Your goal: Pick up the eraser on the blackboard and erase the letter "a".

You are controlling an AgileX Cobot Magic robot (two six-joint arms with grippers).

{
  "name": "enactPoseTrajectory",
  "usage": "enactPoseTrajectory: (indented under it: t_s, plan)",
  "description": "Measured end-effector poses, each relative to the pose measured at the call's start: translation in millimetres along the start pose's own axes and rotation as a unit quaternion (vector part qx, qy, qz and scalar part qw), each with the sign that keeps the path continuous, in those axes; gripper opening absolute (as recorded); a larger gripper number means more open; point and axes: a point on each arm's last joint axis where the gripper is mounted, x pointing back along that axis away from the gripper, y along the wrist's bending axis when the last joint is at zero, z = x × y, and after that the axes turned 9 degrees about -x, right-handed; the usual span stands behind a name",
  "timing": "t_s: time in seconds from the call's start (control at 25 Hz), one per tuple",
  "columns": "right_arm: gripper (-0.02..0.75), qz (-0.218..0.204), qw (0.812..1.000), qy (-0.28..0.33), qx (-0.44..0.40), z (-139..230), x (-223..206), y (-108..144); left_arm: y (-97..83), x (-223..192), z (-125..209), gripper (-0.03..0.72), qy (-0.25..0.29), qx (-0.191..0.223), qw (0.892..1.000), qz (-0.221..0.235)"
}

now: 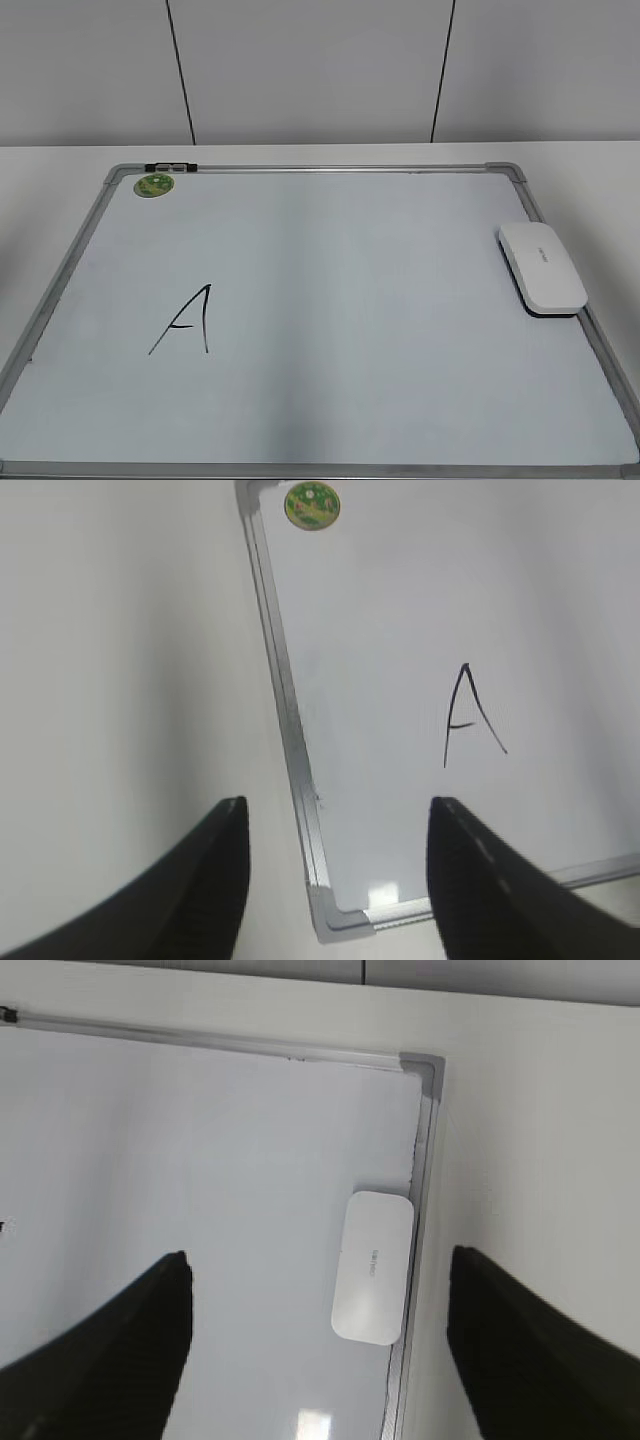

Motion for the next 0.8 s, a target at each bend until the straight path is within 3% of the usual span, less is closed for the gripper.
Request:
enactPoseTrajectory:
  t_s: [0.28,0.48,0.64,0.8]
  plan:
    - [0.589,-0.023,0.999,-0.040,-0.001,14.8,42.3,5.8,-24.7,29.0,57.9,0.412,-0.033,-0.006,0.999,-0.010]
    - [0.589,-0.064,0.997,-0.028,-0.014,43.2,54.2,10.9,-49.0,47.9,99.5,0.410,-0.097,-0.011,0.995,0.008]
    - [0.589,-0.059,0.998,-0.019,-0.015,74.3,62.4,7.4,-63.7,51.7,130.5,0.410,-0.145,-0.018,0.989,0.022]
    - [0.589,-0.050,0.998,-0.025,-0.007,115.8,77.8,2.0,-71.5,44.7,157.1,0.410,-0.151,-0.012,0.988,0.035]
